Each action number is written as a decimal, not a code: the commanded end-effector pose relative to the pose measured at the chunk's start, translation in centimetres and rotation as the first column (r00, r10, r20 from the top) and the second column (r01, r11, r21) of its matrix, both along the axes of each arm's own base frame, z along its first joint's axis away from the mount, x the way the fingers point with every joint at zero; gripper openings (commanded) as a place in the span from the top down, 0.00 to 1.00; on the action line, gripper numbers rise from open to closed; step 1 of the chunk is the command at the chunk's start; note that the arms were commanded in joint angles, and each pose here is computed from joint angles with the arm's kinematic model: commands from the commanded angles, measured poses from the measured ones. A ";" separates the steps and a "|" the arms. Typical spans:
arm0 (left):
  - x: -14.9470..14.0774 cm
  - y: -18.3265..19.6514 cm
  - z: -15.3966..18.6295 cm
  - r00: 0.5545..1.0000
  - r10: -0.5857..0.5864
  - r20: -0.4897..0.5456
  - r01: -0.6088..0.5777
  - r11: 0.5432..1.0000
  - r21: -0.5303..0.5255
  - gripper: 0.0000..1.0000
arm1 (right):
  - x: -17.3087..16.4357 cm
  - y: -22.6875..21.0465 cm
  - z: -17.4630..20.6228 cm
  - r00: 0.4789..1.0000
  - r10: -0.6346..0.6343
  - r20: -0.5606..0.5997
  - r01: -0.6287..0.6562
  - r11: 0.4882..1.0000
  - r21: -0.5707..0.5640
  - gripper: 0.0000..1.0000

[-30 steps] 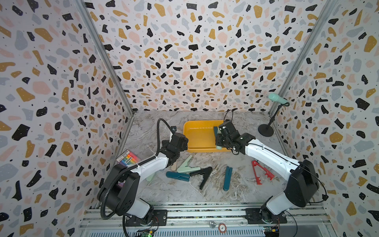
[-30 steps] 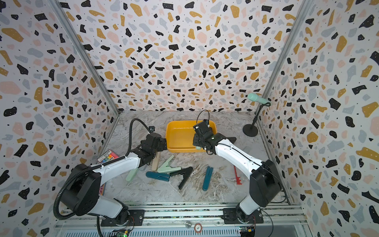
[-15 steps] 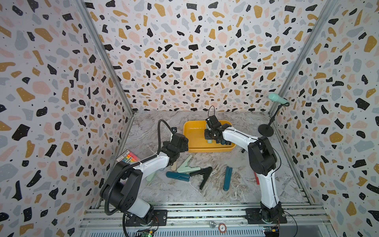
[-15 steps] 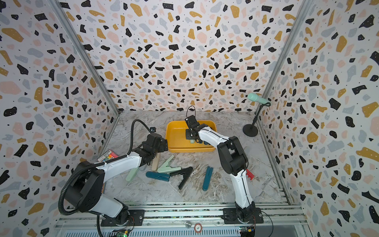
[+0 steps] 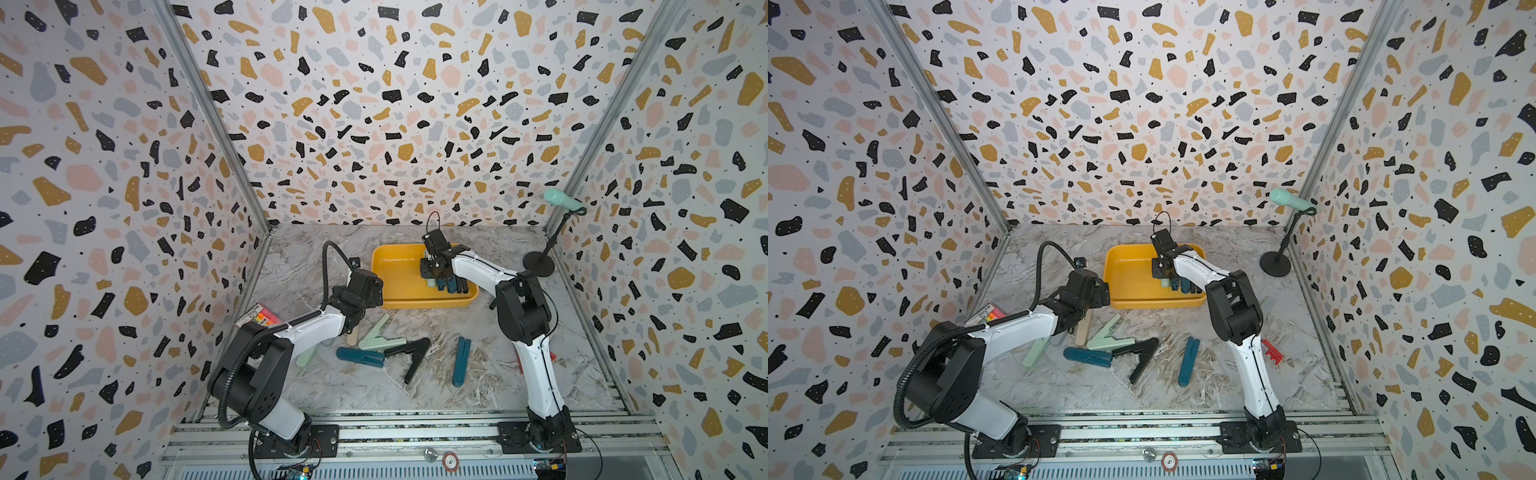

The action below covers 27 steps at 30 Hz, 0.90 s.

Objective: Put the pruning pliers into the storage box
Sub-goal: Place the pruning pliers in the storage box.

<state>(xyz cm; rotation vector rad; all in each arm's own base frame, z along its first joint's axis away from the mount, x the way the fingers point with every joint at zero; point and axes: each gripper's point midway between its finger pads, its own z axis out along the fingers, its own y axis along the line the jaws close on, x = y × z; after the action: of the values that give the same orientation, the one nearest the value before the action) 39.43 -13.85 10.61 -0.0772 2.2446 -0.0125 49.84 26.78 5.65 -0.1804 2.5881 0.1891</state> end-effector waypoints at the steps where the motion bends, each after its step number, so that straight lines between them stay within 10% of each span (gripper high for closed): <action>1: 0.7 -0.1 0.9 1.000 0.005 0.026 -0.005 1.000 -0.021 0.00 | -0.5 -0.2 0.0 0.999 0.008 -0.031 -0.009 1.000 -0.023 0.83; 27: 0.8 -0.6 1.5 0.999 -0.016 0.031 0.017 0.999 -0.043 0.01 | 0.5 0.0 -1.2 0.999 -0.021 -0.037 0.020 0.999 -0.035 0.62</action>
<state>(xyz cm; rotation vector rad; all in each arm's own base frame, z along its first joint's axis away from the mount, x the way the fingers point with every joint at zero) 39.36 -14.21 10.51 -0.0666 2.2533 -0.0383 49.99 26.85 3.45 -0.1829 2.6439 0.1532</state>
